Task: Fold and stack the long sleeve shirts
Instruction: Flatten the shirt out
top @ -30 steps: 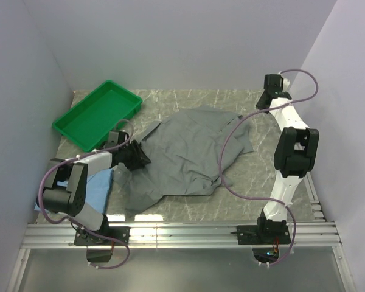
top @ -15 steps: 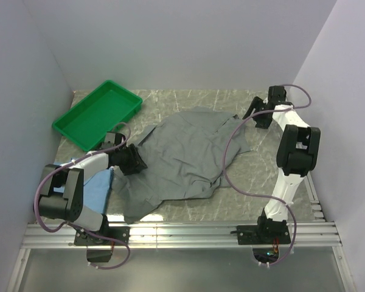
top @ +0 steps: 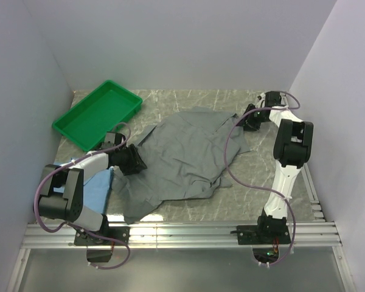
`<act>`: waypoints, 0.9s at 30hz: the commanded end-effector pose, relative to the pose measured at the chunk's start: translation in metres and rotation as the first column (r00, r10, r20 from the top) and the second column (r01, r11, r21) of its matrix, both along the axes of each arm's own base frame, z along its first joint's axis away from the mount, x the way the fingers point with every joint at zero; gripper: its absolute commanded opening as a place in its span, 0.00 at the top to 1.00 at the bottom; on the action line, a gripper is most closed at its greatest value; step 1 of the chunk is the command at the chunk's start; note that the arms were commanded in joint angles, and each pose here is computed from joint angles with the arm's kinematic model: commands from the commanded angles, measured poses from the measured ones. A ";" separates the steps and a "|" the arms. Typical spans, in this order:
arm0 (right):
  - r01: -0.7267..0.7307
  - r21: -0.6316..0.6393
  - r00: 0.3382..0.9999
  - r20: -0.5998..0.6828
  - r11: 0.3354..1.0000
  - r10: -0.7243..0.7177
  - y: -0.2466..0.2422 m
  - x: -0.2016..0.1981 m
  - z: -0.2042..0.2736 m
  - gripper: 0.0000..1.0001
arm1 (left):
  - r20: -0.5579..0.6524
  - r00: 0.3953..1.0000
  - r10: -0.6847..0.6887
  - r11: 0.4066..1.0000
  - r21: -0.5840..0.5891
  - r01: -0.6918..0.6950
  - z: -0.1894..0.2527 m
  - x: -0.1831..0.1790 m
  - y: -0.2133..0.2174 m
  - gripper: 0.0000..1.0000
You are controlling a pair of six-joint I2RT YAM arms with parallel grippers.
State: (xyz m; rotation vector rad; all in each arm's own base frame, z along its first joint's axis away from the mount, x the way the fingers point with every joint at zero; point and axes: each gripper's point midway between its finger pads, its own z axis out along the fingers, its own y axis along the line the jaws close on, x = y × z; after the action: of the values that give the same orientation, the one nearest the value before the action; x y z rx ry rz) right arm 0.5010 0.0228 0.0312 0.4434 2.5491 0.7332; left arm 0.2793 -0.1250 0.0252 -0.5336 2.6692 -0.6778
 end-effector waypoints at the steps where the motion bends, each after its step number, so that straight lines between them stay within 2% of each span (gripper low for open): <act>1: -0.084 0.059 0.996 0.044 0.995 0.082 0.013 0.011 0.013 0.53 | -0.122 0.993 0.001 0.995 0.101 0.012 -0.025 -0.029 0.019 0.45; 2: -0.091 0.062 0.995 0.033 0.994 0.089 0.014 0.009 0.011 0.57 | -0.124 0.992 0.002 0.995 0.103 0.011 -0.026 -0.029 0.019 0.45; 4: -0.102 0.060 0.994 0.043 0.993 0.100 0.014 0.013 0.014 0.72 | -0.122 0.993 0.002 0.994 0.104 0.010 -0.025 -0.029 0.019 0.46; 5: -0.096 0.052 0.995 0.037 0.994 0.094 0.012 0.013 0.015 0.83 | -0.125 0.992 0.003 0.994 0.106 0.010 -0.026 -0.029 0.020 0.46; 6: -0.084 0.015 0.996 0.039 0.996 0.083 0.007 0.016 0.017 1.00 | -0.127 0.992 0.002 0.995 0.104 0.011 -0.026 -0.030 0.019 0.46; 9: -0.037 -0.075 0.989 0.140 0.997 0.047 -0.006 0.035 0.064 1.00 | -0.137 0.991 -0.003 0.995 0.095 0.016 -0.029 -0.031 0.018 0.47; 11: 0.068 -0.229 0.970 0.244 0.971 -0.010 -0.030 0.055 0.101 1.00 | -0.147 0.989 -0.011 0.997 0.080 0.023 -0.030 -0.033 0.015 0.48; 12: 0.108 -0.295 0.947 0.321 0.949 -0.009 -0.029 0.059 0.137 1.00 | -0.155 0.988 -0.011 0.997 0.078 0.023 -0.031 -0.034 0.015 0.48; 13: 0.179 -0.361 0.915 0.403 0.915 -0.020 -0.036 0.069 0.164 1.00 | -0.157 0.987 -0.013 0.997 0.069 0.025 -0.031 -0.034 0.013 0.49; 14: 0.308 -0.508 0.887 0.459 0.804 -0.050 -0.064 0.071 0.186 1.00 | -0.161 0.987 -0.013 0.997 0.067 0.024 -0.032 -0.035 0.013 0.49; 15: 0.387 -0.551 0.839 0.543 0.739 -0.034 -0.066 0.067 0.228 1.00 | -0.155 0.988 -0.012 0.998 0.063 0.022 -0.031 -0.033 0.012 0.50; 16: 0.467 -0.579 0.777 0.630 0.668 0.003 -0.047 0.072 0.252 1.00 | -0.153 0.988 -0.010 0.998 0.064 0.020 -0.031 -0.033 0.013 0.50; 17: 0.557 -0.671 0.754 0.656 0.489 0.040 -0.062 0.060 0.278 1.00 | -0.150 0.989 -0.011 0.998 0.064 0.021 -0.030 -0.032 0.012 0.50; 18: 0.623 -0.661 0.702 0.708 0.417 0.074 -0.058 0.046 0.312 1.00 | -0.151 0.988 -0.012 0.998 0.064 0.022 -0.030 -0.033 0.012 0.50; 19: 0.667 -0.633 0.640 0.757 0.394 0.133 -0.032 0.045 0.322 1.00 | -0.153 0.988 -0.011 0.998 0.064 0.021 -0.031 -0.033 0.012 0.50; 20: 0.667 -0.674 0.648 0.735 0.317 0.200 -0.030 0.038 0.331 1.00 | -0.152 0.988 -0.012 0.998 0.062 0.022 -0.030 -0.033 0.012 0.50; 21: 0.680 -0.686 0.663 0.726 0.258 0.182 -0.034 0.029 0.324 1.00 | -0.146 0.989 -0.011 0.998 0.060 0.020 -0.030 -0.032 0.012 0.50; 23: 0.682 -0.695 0.672 0.718 0.228 0.179 -0.030 0.025 0.318 1.00 | -0.146 0.989 -0.011 0.998 0.058 0.019 -0.029 -0.031 0.011 0.50; 25: 0.616 -0.747 0.740 0.657 0.250 0.141 -0.030 0.026 0.279 0.98 | -0.147 0.989 -0.011 0.998 0.058 0.020 -0.029 -0.031 0.011 0.50; 26: 0.589 -0.766 0.765 0.631 0.259 0.126 -0.034 0.026 0.264 0.92 | -0.144 0.989 -0.013 0.998 0.060 0.022 -0.028 -0.031 0.011 0.50; 27: 0.556 -0.789 0.795 0.597 0.263 0.110 -0.035 0.028 0.242 0.89 | -0.146 0.989 -0.013 0.998 0.060 0.022 -0.028 -0.032 0.012 0.50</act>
State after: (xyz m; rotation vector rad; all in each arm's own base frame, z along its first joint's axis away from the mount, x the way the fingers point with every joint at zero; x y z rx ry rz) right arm 0.5327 0.0510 0.3509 0.0177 1.6032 -0.5259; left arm 0.2790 -0.1258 0.0234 -0.5423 2.6829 -0.6971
